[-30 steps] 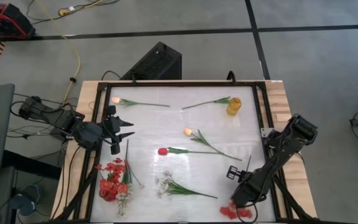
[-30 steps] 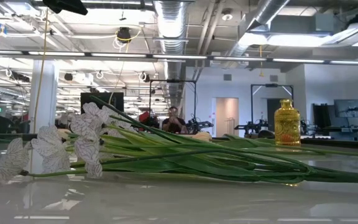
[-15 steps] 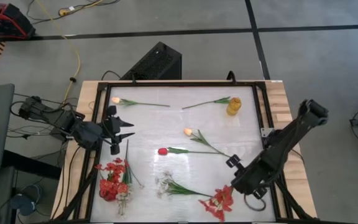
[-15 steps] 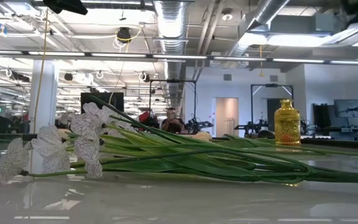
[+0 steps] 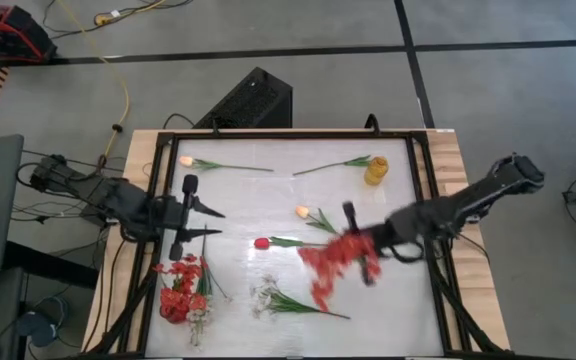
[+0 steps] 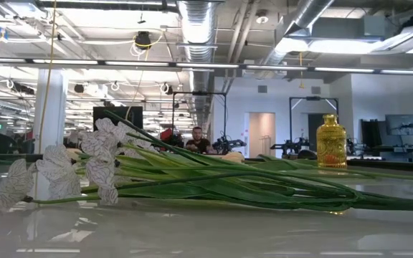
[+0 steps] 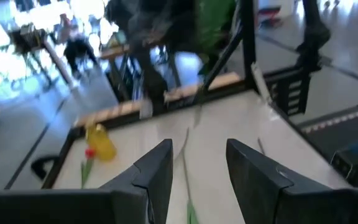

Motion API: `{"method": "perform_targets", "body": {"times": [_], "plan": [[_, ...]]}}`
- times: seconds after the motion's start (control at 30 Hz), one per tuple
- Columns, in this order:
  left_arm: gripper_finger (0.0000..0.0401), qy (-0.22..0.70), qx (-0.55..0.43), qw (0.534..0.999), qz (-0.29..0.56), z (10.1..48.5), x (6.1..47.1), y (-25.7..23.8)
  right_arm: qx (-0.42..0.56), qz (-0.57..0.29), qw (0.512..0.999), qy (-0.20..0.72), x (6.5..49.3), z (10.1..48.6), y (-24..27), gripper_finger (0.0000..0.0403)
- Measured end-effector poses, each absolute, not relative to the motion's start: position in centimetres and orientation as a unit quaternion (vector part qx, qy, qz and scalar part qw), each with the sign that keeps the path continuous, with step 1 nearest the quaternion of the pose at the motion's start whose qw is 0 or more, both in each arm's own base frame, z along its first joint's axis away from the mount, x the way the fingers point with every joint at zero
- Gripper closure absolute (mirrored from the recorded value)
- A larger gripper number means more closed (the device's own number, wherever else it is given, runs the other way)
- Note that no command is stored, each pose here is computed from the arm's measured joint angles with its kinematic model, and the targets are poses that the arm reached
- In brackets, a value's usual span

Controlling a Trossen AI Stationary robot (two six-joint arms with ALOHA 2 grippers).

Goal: Sort flowers into vase by color
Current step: Put the red flowers into the red vase

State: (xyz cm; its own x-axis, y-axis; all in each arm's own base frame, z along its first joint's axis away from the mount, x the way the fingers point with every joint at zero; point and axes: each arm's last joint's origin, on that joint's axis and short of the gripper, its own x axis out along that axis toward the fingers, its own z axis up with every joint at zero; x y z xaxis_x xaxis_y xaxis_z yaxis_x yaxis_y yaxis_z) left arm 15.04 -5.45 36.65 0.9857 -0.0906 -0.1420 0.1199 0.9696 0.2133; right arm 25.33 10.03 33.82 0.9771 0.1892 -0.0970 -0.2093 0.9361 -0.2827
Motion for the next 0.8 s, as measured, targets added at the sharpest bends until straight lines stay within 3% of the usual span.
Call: {"method": "perform_targets", "body": {"times": [0.1,0.23,0.53,0.8], "plan": [[0.0262,0.04,0.115,0.991,-0.055,37.2,15.1,-5.5,-0.126,0.051,0.99,-0.025,27.5,34.1,8.3,0.037],[0.0262,0.034,0.103,0.994,-0.024,37.3,15.1,-5.3,-0.118,0.051,0.988,-0.084,30.1,33.7,6.4,0.0373],[0.0262,0.069,0.099,0.993,0.015,36.6,16.1,-4.4,-0.11,0.045,0.987,-0.105,36.6,33.4,4.1,0.0373],[0.0262,0.09,0.108,0.99,-0.001,36.1,16.6,-4.1,-0.101,0.063,0.985,-0.123,40.1,34.1,4.2,0.0372]]}}
